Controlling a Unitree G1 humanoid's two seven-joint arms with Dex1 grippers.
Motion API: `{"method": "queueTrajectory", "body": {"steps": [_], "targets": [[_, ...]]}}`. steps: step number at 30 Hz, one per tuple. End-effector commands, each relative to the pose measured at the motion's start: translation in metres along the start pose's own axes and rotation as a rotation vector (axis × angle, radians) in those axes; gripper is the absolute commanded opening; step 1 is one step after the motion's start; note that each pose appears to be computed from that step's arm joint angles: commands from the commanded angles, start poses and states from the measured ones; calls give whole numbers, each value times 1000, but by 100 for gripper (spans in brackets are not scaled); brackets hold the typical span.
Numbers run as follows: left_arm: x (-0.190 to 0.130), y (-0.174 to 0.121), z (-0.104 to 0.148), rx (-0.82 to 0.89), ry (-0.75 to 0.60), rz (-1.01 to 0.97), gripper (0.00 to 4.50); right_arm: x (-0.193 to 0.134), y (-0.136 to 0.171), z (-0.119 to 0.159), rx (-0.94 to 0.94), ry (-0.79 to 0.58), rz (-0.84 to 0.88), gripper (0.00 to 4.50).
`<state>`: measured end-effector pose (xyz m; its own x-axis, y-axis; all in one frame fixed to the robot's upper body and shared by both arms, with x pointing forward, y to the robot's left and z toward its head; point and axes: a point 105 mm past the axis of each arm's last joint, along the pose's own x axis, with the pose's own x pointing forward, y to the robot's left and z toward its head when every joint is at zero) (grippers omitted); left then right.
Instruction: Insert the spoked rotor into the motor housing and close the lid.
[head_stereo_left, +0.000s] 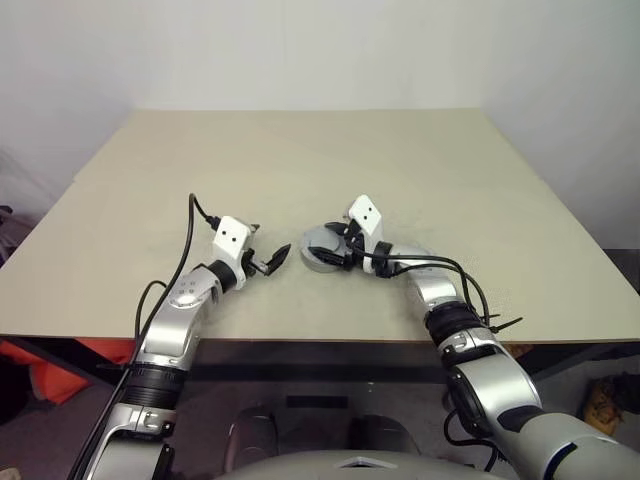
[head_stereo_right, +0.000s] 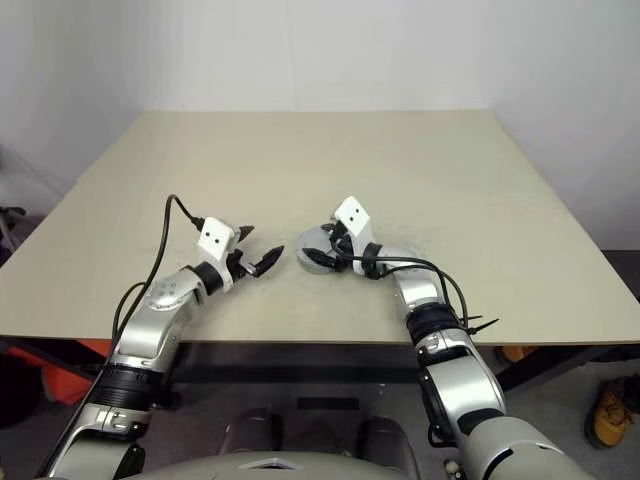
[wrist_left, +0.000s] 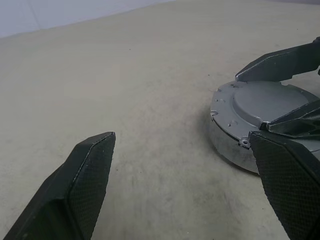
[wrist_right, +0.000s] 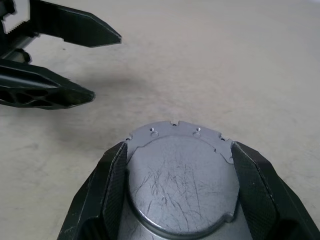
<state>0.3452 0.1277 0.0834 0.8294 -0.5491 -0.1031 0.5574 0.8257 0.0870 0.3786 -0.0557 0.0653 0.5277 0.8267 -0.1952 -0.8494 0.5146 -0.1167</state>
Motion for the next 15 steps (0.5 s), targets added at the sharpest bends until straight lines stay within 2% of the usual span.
{"method": "queueTrajectory", "body": {"steps": [1,5,15], "targets": [[-1,2,16,42,-52,4,450,-5,-3,-26,23,117,-27,316],[-1,2,16,42,-52,4,450,-5,-5,-32,20,153,-42,316],[0,2,17,26,-58,5,450,-9,10,-42,40,209,59,316]]}}
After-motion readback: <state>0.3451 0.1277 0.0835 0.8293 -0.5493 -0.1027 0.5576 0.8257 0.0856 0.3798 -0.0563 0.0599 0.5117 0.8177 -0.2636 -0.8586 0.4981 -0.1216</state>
